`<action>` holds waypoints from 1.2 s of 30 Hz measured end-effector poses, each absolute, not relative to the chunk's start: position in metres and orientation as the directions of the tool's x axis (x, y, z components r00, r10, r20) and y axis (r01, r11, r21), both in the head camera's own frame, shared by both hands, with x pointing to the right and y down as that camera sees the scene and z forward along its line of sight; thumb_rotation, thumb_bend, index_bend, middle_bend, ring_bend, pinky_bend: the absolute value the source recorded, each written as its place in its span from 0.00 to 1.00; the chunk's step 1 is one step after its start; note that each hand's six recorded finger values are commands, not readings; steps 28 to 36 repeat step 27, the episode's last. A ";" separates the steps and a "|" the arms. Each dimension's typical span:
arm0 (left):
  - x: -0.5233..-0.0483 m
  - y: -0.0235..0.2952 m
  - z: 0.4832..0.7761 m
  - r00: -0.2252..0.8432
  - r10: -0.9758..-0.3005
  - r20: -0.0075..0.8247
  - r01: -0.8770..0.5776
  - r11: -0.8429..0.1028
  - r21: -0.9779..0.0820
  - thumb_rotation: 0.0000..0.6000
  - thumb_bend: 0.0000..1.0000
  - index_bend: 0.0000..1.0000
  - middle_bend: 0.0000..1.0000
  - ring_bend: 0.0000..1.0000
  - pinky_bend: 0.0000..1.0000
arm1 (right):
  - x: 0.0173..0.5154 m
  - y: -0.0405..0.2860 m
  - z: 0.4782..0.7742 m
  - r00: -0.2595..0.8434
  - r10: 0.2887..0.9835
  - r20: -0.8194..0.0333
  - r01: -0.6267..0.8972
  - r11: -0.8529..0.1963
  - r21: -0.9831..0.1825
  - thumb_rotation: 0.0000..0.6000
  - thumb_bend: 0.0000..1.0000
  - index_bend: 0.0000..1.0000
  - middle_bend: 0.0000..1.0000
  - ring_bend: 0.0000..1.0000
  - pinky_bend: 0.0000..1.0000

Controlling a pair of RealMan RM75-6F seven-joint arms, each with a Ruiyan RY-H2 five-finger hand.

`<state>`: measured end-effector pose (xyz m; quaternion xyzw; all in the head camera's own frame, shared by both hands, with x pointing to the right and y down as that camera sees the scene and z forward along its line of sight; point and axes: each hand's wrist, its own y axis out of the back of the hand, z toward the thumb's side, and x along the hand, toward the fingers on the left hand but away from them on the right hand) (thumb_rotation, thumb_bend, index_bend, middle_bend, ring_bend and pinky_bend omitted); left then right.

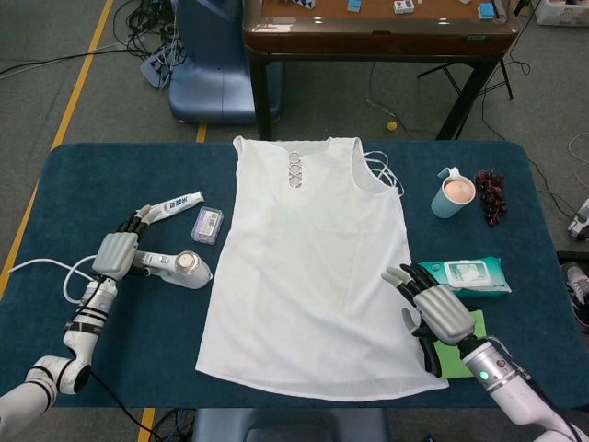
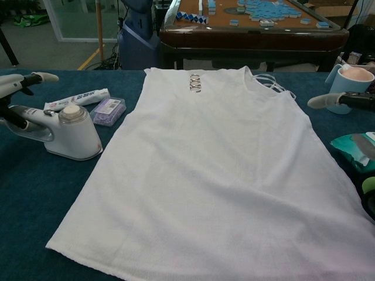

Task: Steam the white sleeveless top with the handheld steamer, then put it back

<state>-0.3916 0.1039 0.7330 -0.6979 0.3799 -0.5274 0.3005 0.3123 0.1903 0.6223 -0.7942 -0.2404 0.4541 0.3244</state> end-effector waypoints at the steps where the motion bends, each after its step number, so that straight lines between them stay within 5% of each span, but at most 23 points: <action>1: -0.394 0.104 0.731 0.151 -0.848 0.508 -0.207 -0.529 -0.823 1.00 0.17 0.00 0.00 0.00 0.13 | 0.315 0.188 0.621 0.466 0.682 -0.564 0.082 -0.668 -0.740 1.00 0.67 0.03 0.09 0.00 0.00; 6: -0.407 0.104 0.710 0.124 -0.877 0.463 -0.203 -0.480 -0.854 1.00 0.17 0.01 0.00 0.01 0.13 | 0.333 0.180 0.613 0.411 0.723 -0.556 0.070 -0.633 -0.771 1.00 0.66 0.03 0.10 0.00 0.00; 13: -0.427 0.124 0.673 0.072 -0.920 0.386 -0.196 -0.393 -0.899 1.00 0.17 0.04 0.02 0.02 0.13 | 0.363 0.178 0.598 0.301 0.808 -0.507 0.090 -0.553 -0.828 1.00 0.47 0.03 0.12 0.00 0.00; 27: -0.459 0.204 0.606 -0.090 -0.918 0.387 -0.145 -0.372 -0.917 1.00 0.17 0.09 0.04 0.03 0.13 | 0.416 0.203 0.567 0.089 0.888 -0.451 0.092 -0.458 -0.884 1.00 0.47 0.03 0.12 0.00 0.00; 36: -0.459 0.204 0.606 -0.090 -0.918 0.387 -0.145 -0.372 -0.917 1.00 0.17 0.09 0.04 0.03 0.13 | 0.416 0.203 0.567 0.089 0.888 -0.451 0.092 -0.458 -0.884 1.00 0.47 0.03 0.12 0.00 0.00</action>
